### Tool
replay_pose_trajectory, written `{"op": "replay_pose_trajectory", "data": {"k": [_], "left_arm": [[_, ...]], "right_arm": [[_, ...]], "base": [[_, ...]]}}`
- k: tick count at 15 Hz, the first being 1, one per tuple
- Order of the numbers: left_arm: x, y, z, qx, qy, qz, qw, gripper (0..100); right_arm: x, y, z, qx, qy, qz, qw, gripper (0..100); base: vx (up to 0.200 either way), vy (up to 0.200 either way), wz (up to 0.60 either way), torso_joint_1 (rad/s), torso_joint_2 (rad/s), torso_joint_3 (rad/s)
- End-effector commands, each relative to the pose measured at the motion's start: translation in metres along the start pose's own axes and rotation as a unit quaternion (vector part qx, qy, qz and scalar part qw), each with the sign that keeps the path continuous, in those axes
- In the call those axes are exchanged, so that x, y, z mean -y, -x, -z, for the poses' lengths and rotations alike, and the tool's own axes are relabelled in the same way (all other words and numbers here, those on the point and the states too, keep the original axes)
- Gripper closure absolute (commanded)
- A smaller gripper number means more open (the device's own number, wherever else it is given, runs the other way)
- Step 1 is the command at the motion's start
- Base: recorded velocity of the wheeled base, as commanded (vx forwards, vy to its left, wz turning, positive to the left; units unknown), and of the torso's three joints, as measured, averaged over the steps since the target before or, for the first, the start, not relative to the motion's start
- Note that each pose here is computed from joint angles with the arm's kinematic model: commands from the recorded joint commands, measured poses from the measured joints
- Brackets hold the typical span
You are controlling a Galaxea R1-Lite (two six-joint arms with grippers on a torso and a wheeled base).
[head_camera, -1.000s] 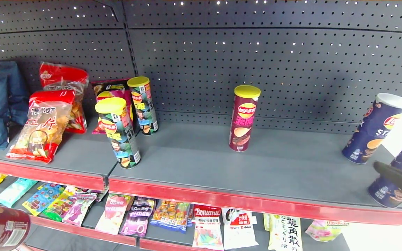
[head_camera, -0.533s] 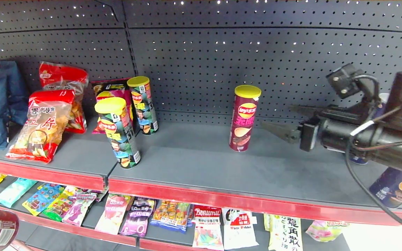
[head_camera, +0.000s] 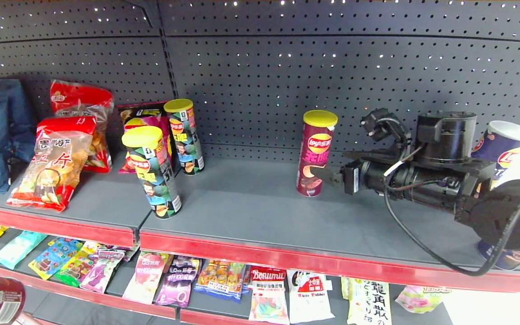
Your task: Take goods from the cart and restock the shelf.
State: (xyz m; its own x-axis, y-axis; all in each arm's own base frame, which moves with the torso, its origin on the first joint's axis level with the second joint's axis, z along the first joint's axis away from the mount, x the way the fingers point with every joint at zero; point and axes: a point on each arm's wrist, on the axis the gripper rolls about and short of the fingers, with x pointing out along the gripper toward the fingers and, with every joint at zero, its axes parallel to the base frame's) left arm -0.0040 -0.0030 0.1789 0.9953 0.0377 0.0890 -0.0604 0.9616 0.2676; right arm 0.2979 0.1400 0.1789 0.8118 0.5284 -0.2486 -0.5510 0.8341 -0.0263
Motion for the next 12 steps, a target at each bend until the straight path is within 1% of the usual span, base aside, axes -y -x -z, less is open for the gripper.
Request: {"op": "replay_pose_trajectory", "data": {"k": [1, 2, 7, 9, 12], "left_arm": [[0.000, -0.001, 0.001, -0.002, 0.000, 0.000, 1.0000, 100], [0.000, -0.001, 0.001, -0.003, 0.000, 0.000, 1.0000, 100], [0.000, 0.000, 0.000, 0.000, 0.000, -0.001, 1.0000, 100], [0.000, 0.000, 0.000, 0.000, 0.000, -0.001, 1.0000, 100], [0.000, 0.000, 0.000, 0.000, 0.000, -0.001, 1.0000, 100]], "right_arm": [[0.005, -0.020, 0.004, 0.002, -0.009, 0.022, 1.000, 0], [0.007, -0.030, 0.004, 0.007, -0.011, 0.041, 0.999, 0], [0.019, -0.044, 0.009, 0.002, -0.014, 0.070, 0.997, 0], [0.023, -0.056, 0.004, 0.015, -0.016, 0.095, 0.995, 0], [0.021, -0.061, -0.006, 0.032, -0.017, 0.090, 0.995, 0]], "base": [[0.000, 0.000, 0.00, 0.000, 0.00, 0.000], [0.000, 0.000, 0.00, 0.000, 0.00, 0.000], [0.000, 0.000, 0.00, 0.000, 0.00, 0.000], [0.000, 0.000, 0.00, 0.000, 0.00, 0.000], [0.000, 0.000, 0.00, 0.000, 0.00, 0.000]]}}
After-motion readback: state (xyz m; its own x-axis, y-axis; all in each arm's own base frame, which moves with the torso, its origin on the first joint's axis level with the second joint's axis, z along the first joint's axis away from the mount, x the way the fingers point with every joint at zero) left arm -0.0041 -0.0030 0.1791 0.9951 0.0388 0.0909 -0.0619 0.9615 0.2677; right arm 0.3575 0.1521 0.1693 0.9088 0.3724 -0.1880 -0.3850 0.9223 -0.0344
